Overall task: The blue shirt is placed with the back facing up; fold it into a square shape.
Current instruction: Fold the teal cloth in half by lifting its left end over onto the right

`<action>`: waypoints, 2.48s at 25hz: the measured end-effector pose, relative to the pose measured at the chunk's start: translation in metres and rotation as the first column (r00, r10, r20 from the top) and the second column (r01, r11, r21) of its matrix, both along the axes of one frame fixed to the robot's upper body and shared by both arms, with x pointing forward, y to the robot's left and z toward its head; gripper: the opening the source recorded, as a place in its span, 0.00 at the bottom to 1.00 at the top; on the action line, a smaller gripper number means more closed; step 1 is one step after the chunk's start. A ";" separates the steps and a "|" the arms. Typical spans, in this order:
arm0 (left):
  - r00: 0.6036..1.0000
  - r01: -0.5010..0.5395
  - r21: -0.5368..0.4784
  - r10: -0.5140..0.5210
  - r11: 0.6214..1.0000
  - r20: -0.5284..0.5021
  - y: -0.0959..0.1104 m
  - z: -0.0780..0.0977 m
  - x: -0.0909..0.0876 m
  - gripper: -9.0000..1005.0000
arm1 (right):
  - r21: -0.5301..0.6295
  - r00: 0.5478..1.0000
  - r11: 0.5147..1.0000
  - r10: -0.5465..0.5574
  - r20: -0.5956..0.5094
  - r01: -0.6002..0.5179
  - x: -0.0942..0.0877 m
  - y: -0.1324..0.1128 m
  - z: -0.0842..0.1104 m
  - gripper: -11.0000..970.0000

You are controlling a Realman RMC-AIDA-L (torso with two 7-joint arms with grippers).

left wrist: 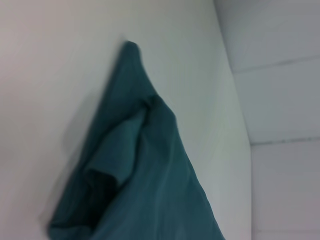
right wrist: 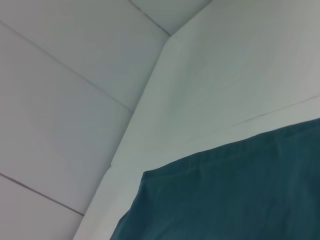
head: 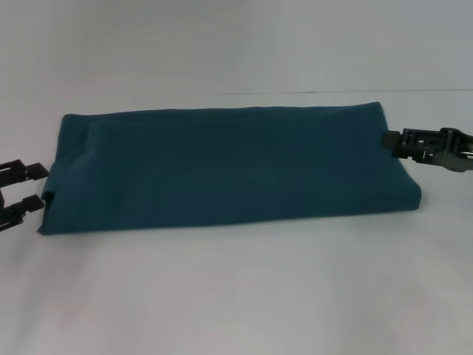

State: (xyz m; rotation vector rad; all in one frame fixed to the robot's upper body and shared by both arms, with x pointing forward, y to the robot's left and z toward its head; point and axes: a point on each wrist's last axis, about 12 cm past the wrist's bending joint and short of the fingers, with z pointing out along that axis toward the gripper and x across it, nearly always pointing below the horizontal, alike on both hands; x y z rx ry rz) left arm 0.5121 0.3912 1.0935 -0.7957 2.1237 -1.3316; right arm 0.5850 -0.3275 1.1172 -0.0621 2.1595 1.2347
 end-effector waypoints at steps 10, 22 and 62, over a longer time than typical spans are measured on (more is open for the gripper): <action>0.999 -0.038 -0.004 0.038 0.999 -0.018 0.001 -0.005 0.001 0.60 | -0.023 0.999 0.999 -0.025 -0.033 0.025 0.016 0.003 0.009 0.62; 0.999 0.049 0.143 -0.046 0.989 -0.021 -0.003 -0.006 0.015 0.60 | -0.135 0.985 0.990 -0.050 -0.165 0.027 0.043 0.009 0.028 0.62; 0.974 -0.151 0.115 0.168 0.982 -0.155 -0.003 -0.048 0.008 0.60 | -0.141 0.977 0.989 -0.059 -0.205 0.030 0.047 0.005 0.036 0.62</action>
